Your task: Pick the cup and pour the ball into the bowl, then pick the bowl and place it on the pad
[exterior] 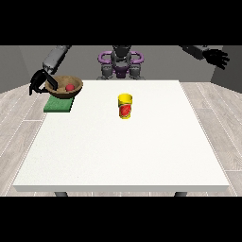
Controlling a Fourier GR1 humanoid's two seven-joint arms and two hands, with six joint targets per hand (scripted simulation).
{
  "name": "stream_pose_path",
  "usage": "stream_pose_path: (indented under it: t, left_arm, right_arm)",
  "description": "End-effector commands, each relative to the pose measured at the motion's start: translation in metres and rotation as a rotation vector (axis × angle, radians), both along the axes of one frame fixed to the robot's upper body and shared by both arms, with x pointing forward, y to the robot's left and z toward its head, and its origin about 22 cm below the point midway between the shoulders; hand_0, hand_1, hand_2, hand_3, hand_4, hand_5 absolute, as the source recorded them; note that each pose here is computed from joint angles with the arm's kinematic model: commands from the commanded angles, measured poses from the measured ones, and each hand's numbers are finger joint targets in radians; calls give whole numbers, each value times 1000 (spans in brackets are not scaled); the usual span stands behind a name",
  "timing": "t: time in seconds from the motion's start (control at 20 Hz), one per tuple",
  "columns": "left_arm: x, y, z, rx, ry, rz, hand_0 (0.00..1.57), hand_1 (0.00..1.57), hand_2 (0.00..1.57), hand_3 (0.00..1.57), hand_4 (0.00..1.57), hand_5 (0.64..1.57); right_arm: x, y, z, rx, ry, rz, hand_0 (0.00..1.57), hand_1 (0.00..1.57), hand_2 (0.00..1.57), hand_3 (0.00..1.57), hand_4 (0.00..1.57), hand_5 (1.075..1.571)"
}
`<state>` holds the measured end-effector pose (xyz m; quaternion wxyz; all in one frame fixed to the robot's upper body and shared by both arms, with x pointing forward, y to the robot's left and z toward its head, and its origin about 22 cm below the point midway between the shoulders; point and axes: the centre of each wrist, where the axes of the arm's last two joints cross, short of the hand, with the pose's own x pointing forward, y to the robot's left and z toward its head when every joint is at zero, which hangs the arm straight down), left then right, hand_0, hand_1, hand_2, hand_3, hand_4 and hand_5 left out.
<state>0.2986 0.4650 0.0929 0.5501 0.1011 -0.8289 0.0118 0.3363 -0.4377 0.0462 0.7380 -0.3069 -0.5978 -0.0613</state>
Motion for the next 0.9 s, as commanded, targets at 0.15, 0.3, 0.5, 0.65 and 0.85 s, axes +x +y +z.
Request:
stream_pose_path:
  t: [0.15,0.3,0.5,0.65,0.85]
  left_arm:
    - [-13,24,7,2,-23,-45,0,0,0,0,1187,1557]
    - [-18,43,30,-3,-59,3,0,0,0,0,1186,1557]
    - [-22,56,43,19,-98,-18,0,0,0,0,1174,1548]
    - [-15,31,18,11,-99,-33,0,0,0,0,1180,1551]
    - [4,-6,20,19,10,-84,0,0,0,0,1078,1567]
  right_arm:
    - [3,-8,3,3,-7,-69,1571,1571,1571,0,685,1567]
    - [-19,-43,10,-59,-11,-171,1549,1549,1571,1036,0,1560]
    - [-7,-37,16,39,-17,-121,614,614,681,1057,0,1520]
    - [1,-40,29,78,-47,-122,0,0,425,649,0,1460]
    - [1,-39,24,56,26,-81,0,0,0,119,0,1369]
